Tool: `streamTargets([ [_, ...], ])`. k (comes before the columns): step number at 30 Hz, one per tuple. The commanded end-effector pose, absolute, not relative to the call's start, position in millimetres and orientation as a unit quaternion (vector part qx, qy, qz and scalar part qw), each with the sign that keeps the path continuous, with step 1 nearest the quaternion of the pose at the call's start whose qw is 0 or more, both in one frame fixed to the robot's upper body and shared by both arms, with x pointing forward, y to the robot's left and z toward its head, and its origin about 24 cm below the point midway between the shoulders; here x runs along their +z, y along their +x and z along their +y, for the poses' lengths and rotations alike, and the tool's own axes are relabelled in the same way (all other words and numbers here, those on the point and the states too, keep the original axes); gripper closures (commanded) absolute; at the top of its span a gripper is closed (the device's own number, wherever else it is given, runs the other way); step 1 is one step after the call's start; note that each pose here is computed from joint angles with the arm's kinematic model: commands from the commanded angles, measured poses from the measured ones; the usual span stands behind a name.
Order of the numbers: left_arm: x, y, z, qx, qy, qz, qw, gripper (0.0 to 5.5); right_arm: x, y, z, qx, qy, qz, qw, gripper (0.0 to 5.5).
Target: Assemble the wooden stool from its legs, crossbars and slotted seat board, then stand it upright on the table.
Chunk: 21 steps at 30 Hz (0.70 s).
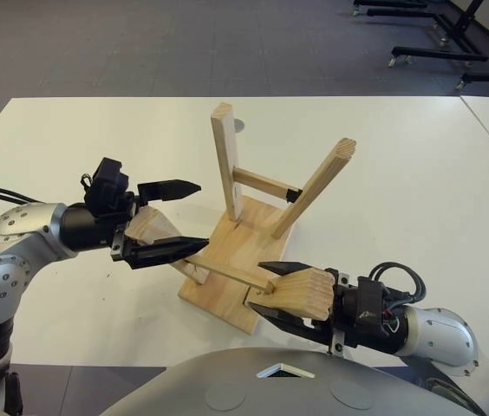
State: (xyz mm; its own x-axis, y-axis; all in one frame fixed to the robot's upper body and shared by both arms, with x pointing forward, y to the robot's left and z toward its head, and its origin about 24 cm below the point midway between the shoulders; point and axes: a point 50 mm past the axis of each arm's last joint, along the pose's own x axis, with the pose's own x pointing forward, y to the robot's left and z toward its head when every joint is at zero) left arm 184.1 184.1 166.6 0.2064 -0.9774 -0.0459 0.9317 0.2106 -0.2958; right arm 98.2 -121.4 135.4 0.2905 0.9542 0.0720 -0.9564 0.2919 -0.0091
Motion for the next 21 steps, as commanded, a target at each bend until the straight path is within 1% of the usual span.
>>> streamTargets([
  [1,173.1,174.6,177.0,-0.634,-0.095,0.128,0.756,0.1,136.8,84.1,-118.9,0.602,0.037,-0.003,0.798,3.39],
  [6,190.0,175.7,172.1,-0.666,-0.068,0.155,0.726,0.1,135.9,59.6,-104.4,0.579,0.072,-0.006,0.812,3.41],
  [10,188.9,178.1,164.2,-0.668,-0.059,0.177,0.721,0.1,136.3,46.4,-96.0,0.565,0.092,-0.009,0.82,3.42],
  [13,182.0,182.0,158.0,-0.653,-0.068,0.182,0.732,0.1,136.3,43.4,-94.0,0.562,0.095,-0.006,0.822,3.42],
  [17,171.7,183.5,153.2,-0.626,-0.081,0.189,0.752,0.1,137.9,52.4,-96.1,0.571,0.091,-0.013,0.816,3.42],
  [21,156.8,181.5,158.4,-0.592,-0.082,0.206,0.775,0.1,138.9,58.4,-100.3,0.584,0.082,-0.009,0.808,3.42],
])
